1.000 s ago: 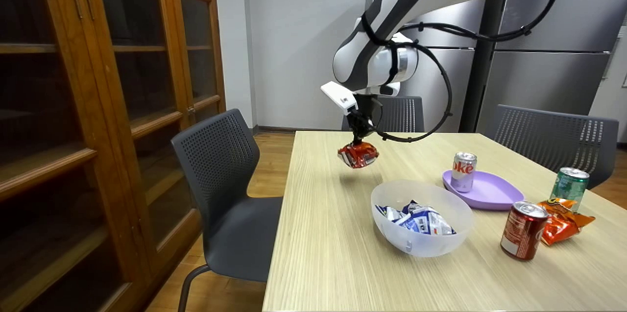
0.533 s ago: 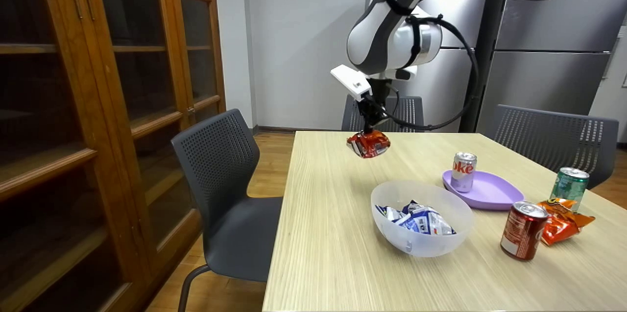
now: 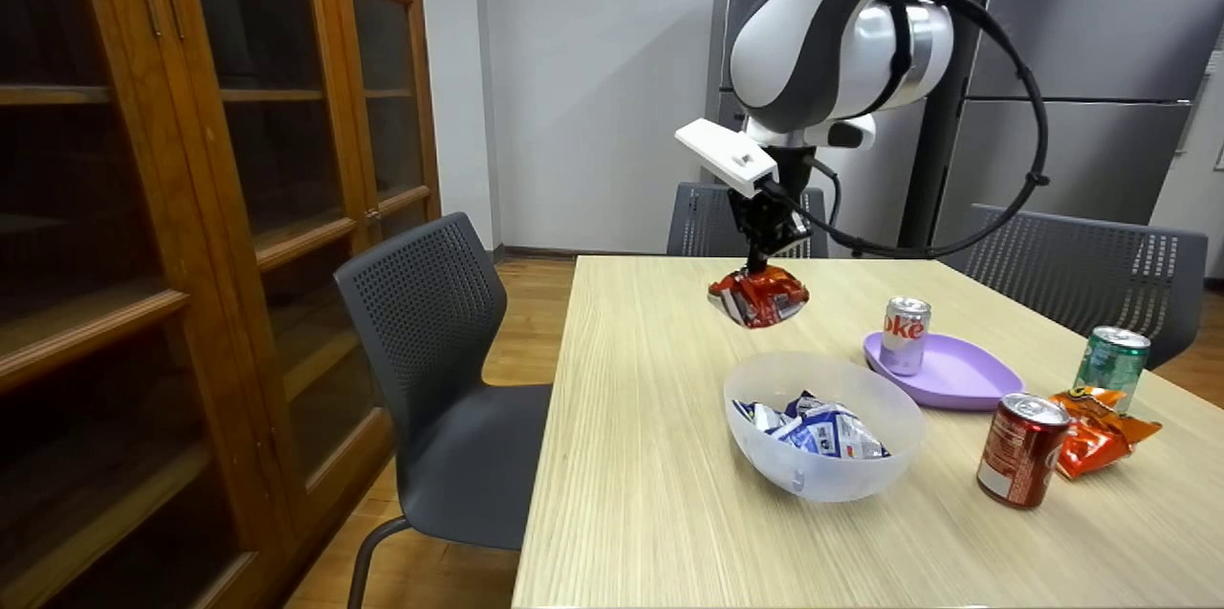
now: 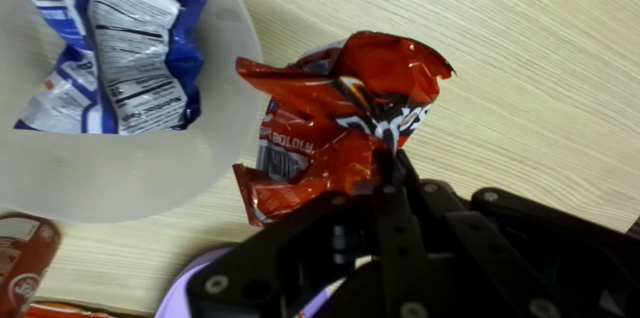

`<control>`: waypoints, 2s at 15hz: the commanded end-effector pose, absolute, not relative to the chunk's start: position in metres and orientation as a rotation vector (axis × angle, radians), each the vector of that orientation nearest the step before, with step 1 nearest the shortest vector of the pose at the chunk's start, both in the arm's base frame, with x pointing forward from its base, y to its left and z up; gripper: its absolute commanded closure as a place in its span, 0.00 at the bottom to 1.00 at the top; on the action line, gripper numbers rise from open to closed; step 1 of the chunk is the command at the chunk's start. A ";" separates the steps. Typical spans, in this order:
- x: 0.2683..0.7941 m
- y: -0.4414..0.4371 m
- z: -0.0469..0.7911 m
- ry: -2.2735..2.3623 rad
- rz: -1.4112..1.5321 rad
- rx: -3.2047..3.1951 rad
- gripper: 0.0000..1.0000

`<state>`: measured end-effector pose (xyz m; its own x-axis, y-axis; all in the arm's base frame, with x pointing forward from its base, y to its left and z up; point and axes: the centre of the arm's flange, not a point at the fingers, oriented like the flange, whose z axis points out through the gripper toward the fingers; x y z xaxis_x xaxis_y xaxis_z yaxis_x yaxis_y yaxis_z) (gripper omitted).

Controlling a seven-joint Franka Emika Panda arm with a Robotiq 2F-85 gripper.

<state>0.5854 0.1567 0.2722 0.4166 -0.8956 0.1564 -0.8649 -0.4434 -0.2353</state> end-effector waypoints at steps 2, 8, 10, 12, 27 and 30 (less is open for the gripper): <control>0.521 0.149 0.283 1.605 -0.358 -2.565 1.00; 0.495 0.151 0.271 1.598 -0.274 -2.610 1.00; 0.493 0.152 0.263 1.603 -0.253 -2.622 1.00; 0.495 0.153 0.255 1.612 -0.239 -2.629 1.00; 0.536 0.149 0.212 1.686 -0.168 -2.622 1.00; 0.540 0.149 0.210 1.695 -0.167 -2.615 1.00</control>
